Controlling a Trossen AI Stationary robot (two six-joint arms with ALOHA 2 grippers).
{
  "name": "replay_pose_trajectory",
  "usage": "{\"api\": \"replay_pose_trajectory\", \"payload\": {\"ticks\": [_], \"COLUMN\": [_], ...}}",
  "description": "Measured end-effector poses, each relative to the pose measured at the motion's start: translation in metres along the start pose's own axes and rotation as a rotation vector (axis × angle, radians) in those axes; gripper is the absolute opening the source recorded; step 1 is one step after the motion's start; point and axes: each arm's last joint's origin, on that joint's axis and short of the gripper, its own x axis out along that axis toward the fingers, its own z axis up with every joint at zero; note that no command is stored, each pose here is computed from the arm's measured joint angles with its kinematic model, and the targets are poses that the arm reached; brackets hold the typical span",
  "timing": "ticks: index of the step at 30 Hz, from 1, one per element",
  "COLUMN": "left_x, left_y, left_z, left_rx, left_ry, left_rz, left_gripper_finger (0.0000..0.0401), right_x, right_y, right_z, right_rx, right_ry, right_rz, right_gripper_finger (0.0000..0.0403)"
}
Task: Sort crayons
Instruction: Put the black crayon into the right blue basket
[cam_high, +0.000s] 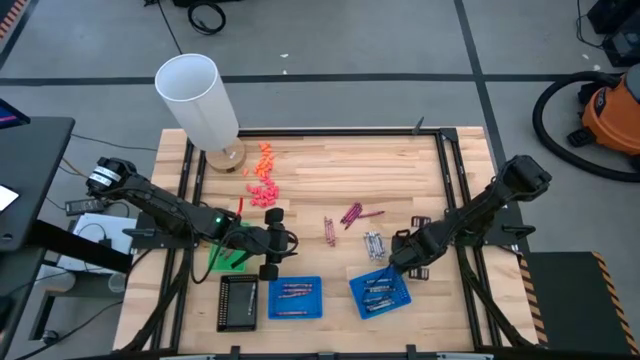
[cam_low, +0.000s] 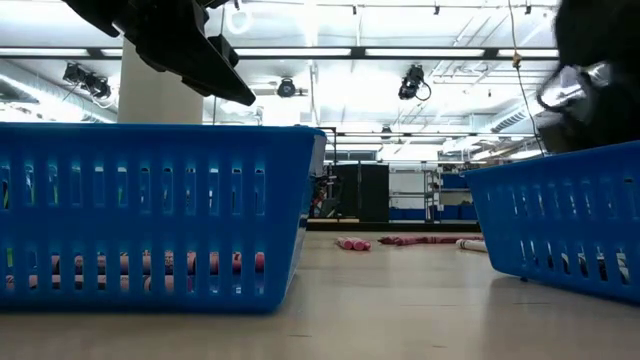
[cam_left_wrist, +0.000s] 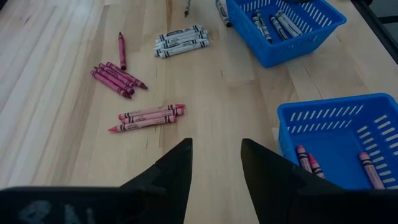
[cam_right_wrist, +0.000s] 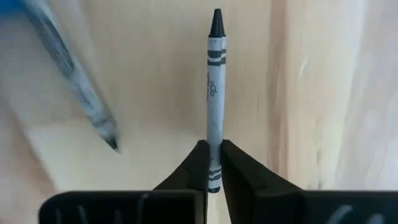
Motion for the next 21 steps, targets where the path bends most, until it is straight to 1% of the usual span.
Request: {"api": "replay_pose_trajectory", "payload": {"ticks": [1, 4, 6, 10, 13, 16, 18, 21], "left_x": [0.0, 0.0, 0.0, 0.0, 0.0, 0.0, 0.0, 0.0], "left_y": [0.0, 0.0, 0.0, 0.0, 0.0, 0.0, 0.0, 0.0], "left_z": [0.0, 0.0, 0.0, 0.0, 0.0, 0.0, 0.0, 0.0], "left_rx": [-0.001, -0.001, -0.003, -0.003, -0.003, -0.002, -0.001, 0.0], "left_ry": [0.0, 0.0, 0.0, 0.0, 0.0, 0.0, 0.0, 0.0], "left_rz": [0.0, 0.0, 0.0, 0.0, 0.0, 0.0, 0.0, 0.0], "left_gripper_finger": [0.0149, 0.0149, 0.0149, 0.0149, 0.0149, 0.0149, 0.0149, 0.0149], "right_x": [-0.006, -0.022, -0.036, -0.061, -0.081, -0.089, -0.091, -0.084], "right_y": [0.002, 0.003, 0.009, 0.016, 0.024, 0.036, 0.043, 0.045], "right_z": [0.004, 0.007, 0.016, 0.024, 0.031, 0.04, 0.044, 0.044], "right_rx": [-0.001, -0.021, -0.032, -0.073, -0.103, -0.128, -0.139, -0.135], "right_ry": [-0.022, -0.015, -0.088, -0.171, -0.265, -0.347, -0.395, -0.39], "right_rz": [0.001, -0.022, 0.025, 0.069, 0.149, 0.292, 0.392, 0.441], "right_gripper_finger": [0.0037, 0.0037, 0.0037, 0.0037, 0.0038, 0.0038, 0.0039, 0.0046]}}
